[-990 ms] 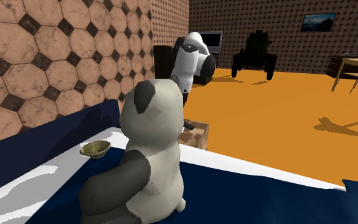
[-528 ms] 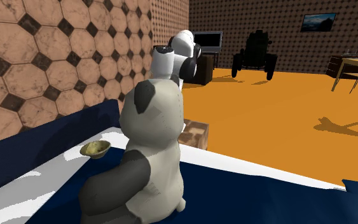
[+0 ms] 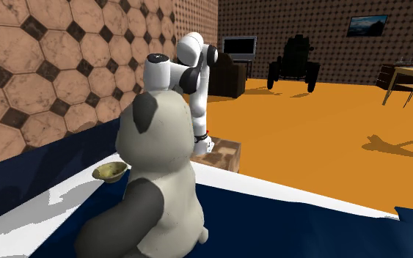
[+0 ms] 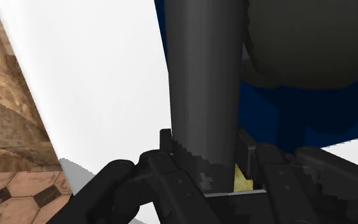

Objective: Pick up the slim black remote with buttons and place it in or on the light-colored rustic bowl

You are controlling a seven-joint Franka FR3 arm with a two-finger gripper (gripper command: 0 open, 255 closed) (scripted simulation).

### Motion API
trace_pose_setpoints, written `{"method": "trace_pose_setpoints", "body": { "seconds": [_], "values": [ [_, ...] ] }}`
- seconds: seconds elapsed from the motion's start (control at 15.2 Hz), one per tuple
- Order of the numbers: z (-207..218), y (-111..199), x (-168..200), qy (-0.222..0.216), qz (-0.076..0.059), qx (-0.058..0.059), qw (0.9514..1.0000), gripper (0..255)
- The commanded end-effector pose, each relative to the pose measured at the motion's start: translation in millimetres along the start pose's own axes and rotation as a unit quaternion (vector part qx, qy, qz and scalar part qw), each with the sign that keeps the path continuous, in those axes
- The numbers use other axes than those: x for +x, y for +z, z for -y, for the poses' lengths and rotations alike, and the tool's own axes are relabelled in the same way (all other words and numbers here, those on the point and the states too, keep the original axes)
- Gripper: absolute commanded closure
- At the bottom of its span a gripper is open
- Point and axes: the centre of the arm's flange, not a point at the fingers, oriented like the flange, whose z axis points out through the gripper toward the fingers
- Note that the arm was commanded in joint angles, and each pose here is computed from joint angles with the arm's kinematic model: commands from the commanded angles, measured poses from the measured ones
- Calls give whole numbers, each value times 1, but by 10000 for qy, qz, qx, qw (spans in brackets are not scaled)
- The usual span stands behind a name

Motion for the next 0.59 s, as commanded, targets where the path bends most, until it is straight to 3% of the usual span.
{"method": "trace_pose_setpoints", "body": {
  "seconds": [0.0,0.53],
  "values": [
    [16,5,25,5,-7,27,10000,255],
    [73,25,111,5,-7,27,10000,255]
  ]
}}
